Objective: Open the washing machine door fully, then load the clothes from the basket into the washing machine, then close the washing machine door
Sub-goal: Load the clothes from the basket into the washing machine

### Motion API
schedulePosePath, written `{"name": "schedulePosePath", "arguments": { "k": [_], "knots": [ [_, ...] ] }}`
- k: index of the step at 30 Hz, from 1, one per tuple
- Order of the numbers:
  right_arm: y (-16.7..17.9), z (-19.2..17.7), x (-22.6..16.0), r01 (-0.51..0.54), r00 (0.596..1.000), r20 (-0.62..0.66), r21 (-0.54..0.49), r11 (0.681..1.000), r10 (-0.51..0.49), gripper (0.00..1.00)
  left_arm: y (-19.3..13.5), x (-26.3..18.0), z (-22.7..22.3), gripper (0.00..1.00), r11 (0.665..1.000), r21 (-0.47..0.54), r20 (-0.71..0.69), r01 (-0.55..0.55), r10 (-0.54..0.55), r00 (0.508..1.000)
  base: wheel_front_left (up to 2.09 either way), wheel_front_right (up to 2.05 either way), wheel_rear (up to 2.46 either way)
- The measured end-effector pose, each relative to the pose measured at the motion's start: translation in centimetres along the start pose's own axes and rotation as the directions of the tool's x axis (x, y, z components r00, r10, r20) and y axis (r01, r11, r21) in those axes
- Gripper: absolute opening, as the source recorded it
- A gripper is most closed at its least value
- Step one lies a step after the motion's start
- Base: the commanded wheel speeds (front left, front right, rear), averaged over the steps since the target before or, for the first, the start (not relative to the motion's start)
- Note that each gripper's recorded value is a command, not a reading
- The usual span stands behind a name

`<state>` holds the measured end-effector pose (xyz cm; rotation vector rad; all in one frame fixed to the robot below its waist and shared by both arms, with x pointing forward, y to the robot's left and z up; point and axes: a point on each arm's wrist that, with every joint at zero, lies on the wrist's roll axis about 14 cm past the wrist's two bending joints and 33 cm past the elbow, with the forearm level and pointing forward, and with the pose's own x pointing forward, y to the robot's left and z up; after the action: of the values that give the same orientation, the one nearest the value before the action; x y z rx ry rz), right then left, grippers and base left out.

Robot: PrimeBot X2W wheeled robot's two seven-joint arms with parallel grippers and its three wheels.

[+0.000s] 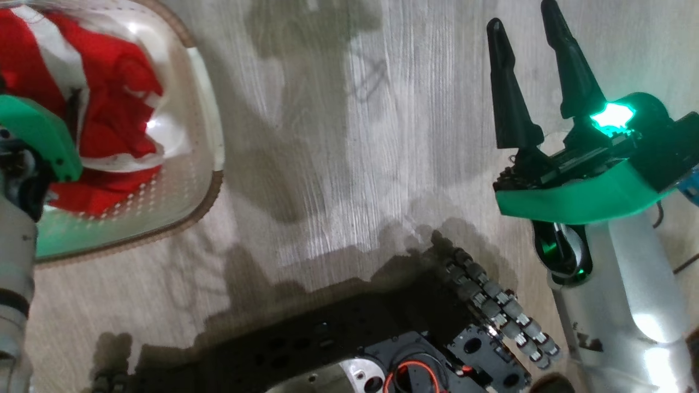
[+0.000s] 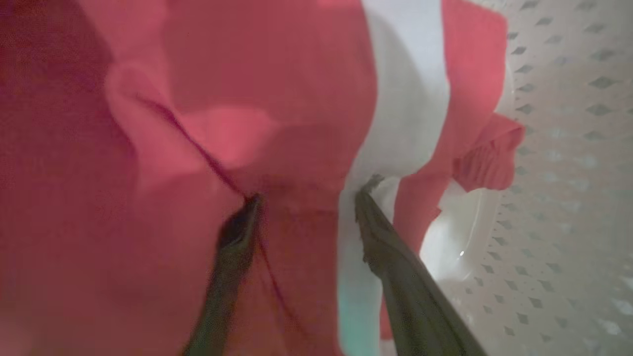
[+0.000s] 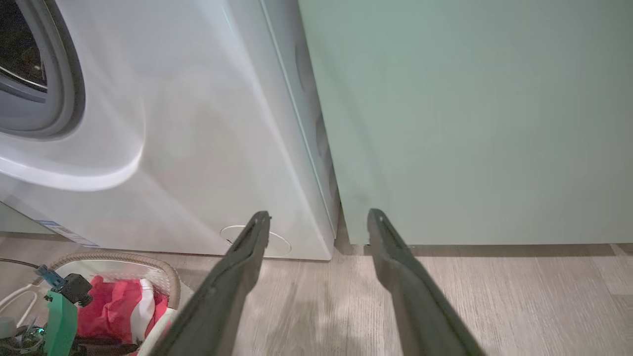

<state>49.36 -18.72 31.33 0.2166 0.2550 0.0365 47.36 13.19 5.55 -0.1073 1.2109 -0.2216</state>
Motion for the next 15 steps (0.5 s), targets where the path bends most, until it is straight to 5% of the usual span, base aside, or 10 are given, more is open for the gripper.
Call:
{"name": "schedulePosePath", "arguments": {
  "k": [7,8,9,15],
  "knots": [
    [-1.5,-0.3,-0.3,0.037,0.999,-0.012,-0.027,0.999,-0.037,1.00,-0.2,1.9,-1.4,0.98,1.000,0.019,-0.091,0.001,0.001,0.996,0.00,0.00,0.00],
    [-1.6,-0.3,-0.4,0.038,0.999,-0.011,-0.028,0.999,-0.039,1.00,-0.2,1.9,-1.3,0.60,1.000,0.020,-0.094,0.000,0.002,0.996,0.00,0.00,0.00],
    [-1.6,-0.1,-0.4,0.039,0.999,-0.008,-0.029,0.999,-0.039,1.00,-0.2,1.9,-1.4,0.00,1.000,0.023,-0.098,-0.001,0.003,0.995,0.00,0.00,0.00],
    [-1.5,1.1,-0.4,0.040,0.999,0.022,-0.029,0.999,-0.039,1.00,-0.1,1.0,-1.3,0.00,0.998,0.054,-0.103,-0.009,0.015,0.995,0.00,0.00,0.00]
  ]
}}
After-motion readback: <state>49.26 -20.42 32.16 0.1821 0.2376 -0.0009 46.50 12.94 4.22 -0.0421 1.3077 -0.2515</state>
